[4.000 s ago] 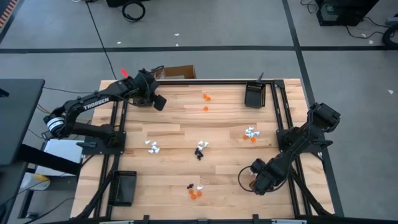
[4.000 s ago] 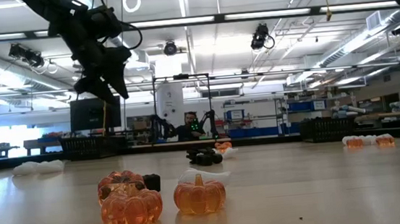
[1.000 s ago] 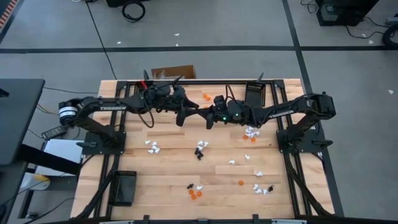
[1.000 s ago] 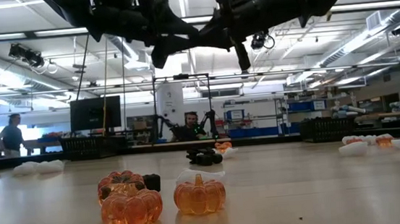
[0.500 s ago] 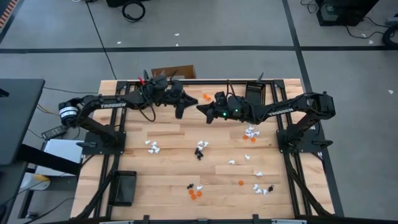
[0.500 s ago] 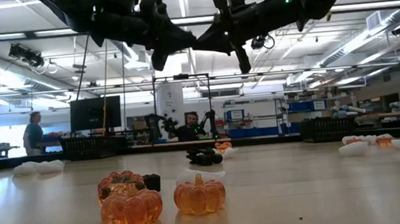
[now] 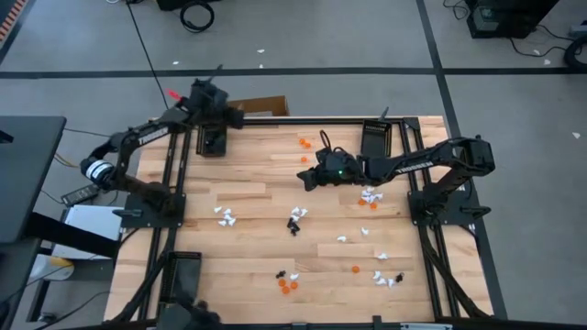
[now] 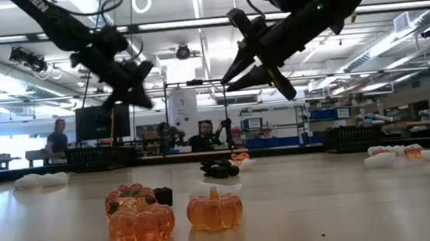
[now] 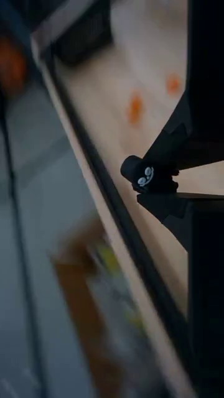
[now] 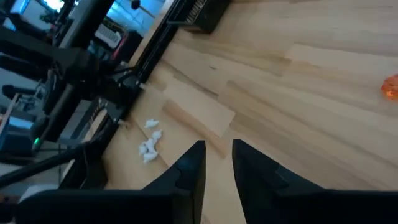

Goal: Sort Halloween decoration
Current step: Put the black skeleton toy into the top left black basket

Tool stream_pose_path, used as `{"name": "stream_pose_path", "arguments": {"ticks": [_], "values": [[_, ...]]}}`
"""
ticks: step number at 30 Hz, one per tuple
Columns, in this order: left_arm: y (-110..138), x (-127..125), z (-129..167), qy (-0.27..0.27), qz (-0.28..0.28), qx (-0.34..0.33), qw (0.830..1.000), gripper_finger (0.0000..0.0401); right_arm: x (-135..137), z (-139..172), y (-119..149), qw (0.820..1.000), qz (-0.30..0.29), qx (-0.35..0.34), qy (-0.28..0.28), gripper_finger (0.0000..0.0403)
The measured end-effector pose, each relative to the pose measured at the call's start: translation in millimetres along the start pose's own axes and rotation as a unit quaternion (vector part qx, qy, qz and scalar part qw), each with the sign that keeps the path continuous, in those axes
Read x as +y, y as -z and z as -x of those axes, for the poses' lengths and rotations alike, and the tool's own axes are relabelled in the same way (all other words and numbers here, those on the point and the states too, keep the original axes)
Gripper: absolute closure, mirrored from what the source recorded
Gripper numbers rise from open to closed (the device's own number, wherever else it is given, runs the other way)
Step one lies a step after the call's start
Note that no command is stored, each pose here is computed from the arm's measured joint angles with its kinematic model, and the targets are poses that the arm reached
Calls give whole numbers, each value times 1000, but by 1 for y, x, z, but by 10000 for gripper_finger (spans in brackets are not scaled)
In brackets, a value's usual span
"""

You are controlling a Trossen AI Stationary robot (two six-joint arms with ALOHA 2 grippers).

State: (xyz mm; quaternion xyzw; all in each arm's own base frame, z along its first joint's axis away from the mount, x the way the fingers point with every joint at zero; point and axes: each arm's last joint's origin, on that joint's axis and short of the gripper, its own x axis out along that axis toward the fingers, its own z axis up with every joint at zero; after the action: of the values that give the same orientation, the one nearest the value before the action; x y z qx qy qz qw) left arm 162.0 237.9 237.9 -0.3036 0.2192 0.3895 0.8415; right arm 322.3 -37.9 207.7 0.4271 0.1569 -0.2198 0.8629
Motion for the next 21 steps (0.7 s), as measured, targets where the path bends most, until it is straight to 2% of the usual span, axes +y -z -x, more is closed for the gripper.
{"name": "stream_pose_path", "arguments": {"ticks": [2, 5, 12, 15, 18, 21], "values": [[3, 16, 4, -31, 21, 25, 999, 345, 2, 1, 3, 1000, -3, -7, 4, 316], [9, 27, 6, -52, 32, 61, 996, 330, 4, 1, 5, 1000, -4, -10, 7, 315], [22, 34, 10, -150, 44, 117, 981, 237, 2, 1, 7, 1000, -18, 13, 5, 314], [27, 35, 12, -161, 57, 141, 975, 202, -3, 2, 13, 997, -55, 49, 26, 314], [33, 35, 14, -161, 66, 168, 970, 178, -9, 4, 22, 988, -90, 118, 51, 314], [38, 27, 13, -112, 77, 201, 970, 169, -7, 18, 38, 973, -80, 205, 72, 316]]}}
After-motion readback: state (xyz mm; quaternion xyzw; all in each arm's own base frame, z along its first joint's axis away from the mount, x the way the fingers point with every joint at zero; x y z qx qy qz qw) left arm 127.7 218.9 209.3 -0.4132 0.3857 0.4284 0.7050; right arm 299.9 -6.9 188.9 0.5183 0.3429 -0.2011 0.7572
